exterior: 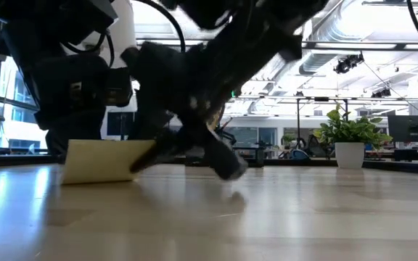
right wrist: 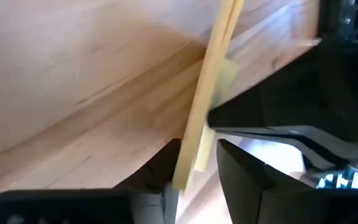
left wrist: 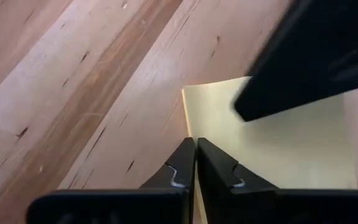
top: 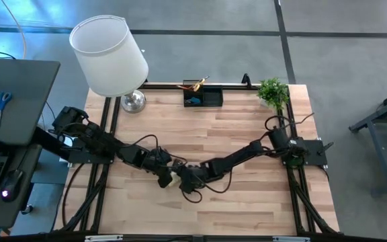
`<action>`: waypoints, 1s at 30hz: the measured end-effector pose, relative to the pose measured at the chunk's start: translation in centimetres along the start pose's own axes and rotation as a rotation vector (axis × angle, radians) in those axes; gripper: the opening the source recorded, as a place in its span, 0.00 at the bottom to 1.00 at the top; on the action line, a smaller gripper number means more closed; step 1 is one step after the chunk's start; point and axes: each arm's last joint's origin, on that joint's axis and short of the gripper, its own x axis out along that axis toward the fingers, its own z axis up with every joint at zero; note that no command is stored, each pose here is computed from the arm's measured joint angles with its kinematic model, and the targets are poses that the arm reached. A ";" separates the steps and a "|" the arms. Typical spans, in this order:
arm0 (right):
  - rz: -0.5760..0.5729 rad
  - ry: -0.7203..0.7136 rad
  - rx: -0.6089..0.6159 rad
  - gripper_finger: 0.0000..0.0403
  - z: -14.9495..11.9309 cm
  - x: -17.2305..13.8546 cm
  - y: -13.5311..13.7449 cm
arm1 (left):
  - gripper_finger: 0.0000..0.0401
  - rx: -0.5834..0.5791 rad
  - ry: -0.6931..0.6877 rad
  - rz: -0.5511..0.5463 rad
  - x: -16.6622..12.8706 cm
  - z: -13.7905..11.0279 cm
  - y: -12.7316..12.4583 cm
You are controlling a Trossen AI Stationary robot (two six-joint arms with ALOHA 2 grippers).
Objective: Pick and place office supplies into organizer
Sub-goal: Put the sticky notes into the desk organizer
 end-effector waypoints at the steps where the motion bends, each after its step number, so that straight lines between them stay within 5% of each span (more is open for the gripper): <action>1: -0.002 -0.003 0.014 0.23 0.2 -0.4 -0.2 | 0.01 0.000 0.002 0.000 0.0 0.0 0.0; 14: 0.069 -0.106 0.181 0.06 1.0 -1.5 -0.4 | 0.00 0.015 0.008 -0.008 -0.1 0.0 0.0; 19: 0.058 -0.087 0.212 0.02 1.0 -1.6 -0.4 | 0.04 0.118 -0.026 -0.031 -0.9 0.3 -0.2; 30: 0.024 0.172 0.361 0.01 0.4 -5.6 -1.3 | 0.16 0.221 -0.229 0.083 -10.5 2.8 -0.1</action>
